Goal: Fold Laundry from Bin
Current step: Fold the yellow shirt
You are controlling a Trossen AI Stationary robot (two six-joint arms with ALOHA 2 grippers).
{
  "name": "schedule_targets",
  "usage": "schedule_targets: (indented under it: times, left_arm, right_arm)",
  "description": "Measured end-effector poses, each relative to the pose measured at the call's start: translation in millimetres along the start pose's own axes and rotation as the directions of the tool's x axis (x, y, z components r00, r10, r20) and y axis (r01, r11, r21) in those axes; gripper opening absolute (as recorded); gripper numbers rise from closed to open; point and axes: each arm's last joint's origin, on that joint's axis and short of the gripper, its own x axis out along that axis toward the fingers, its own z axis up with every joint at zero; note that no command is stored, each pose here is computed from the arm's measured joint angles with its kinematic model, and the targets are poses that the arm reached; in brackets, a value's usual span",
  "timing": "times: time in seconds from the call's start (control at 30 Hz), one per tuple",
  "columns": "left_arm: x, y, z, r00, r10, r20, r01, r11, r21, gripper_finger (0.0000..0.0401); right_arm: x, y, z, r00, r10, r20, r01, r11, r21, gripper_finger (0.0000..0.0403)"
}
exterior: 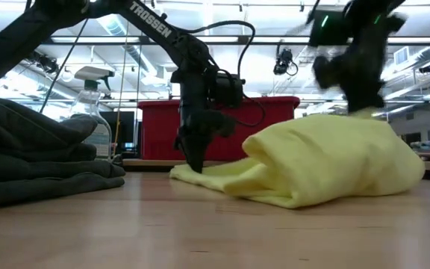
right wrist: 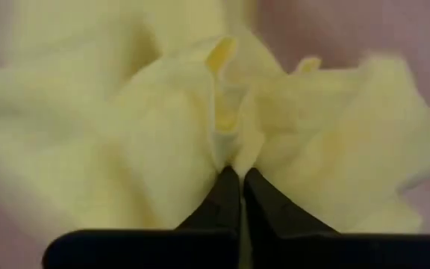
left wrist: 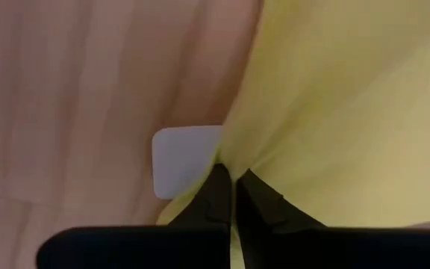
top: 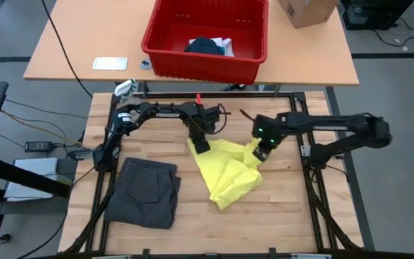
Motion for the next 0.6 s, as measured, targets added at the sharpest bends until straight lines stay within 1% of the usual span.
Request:
schedule_targets:
  times: [0.07,0.17,0.23,0.27,0.33,0.4,0.47,0.5,0.57,0.6]
  left_arm:
    - [-3.2,1.6,0.1,0.999,0.030,0.011,-0.030,1.000,0.000,0.0006]
    - [-9.4,4.1,1.4,0.998,0.049,0.041,-0.049,0.999,-0.004,0.0006]
    - [-16.2,6.8,0.0,0.997,0.067,0.045,-0.067,0.998,-0.019,0.0005]
    - [-22.9,6.7,0.2,0.995,0.076,0.068,-0.075,0.997,-0.020,0.0005]
    - [-39.9,5.1,0.2,0.986,0.111,0.126,-0.110,0.994,-0.015,0.0005]
    - [-58.9,1.5,-1.3,0.974,0.128,0.189,-0.131,0.991,0.007,0.0004]
    - [-76.3,-2.3,-1.2,0.955,0.126,0.267,-0.144,0.988,0.047,0.0004]
    - [-83.7,-4.7,-1.5,0.946,0.124,0.299,-0.152,0.986,0.073,0.0004]
    - [-97.6,-10.8,-2.0,0.924,0.116,0.365,-0.175,0.975,0.134,0.0004]
    - [-104.4,-14.3,-2.1,0.910,0.111,0.399,-0.193,0.966,0.171,0.0004]
  right_arm:
    - [-14.5,9.2,-15.9,0.994,0.102,-0.027,-0.100,0.994,0.044,0.0016]
    - [-16.9,20.6,-35.6,0.983,0.180,-0.038,-0.177,0.982,0.057,0.0045]
    - [-15.3,25.2,-46.8,0.976,0.207,-0.061,-0.205,0.978,0.033,0.0071]
    - [-14.0,26.4,-49.8,0.975,0.211,-0.064,-0.210,0.977,0.023,0.0085]
    - [-11.4,25.4,-51.8,0.984,0.175,-0.038,-0.174,0.984,0.026,0.0113]
    - [-13.4,24.8,-46.8,0.986,0.160,0.044,-0.161,0.987,0.014,0.0139]
    - [-18.7,25.6,-35.1,0.970,0.158,0.185,-0.158,0.987,-0.014,0.0160]
    - [-21.2,25.1,-27.8,0.952,0.149,0.266,-0.149,0.989,-0.021,0.0169]
    - [-26.2,22.5,-10.4,0.896,0.139,0.421,-0.137,0.990,-0.035,0.0184]
    - [-27.8,20.7,-1.0,0.868,0.142,0.475,-0.134,0.990,-0.050,0.0189]
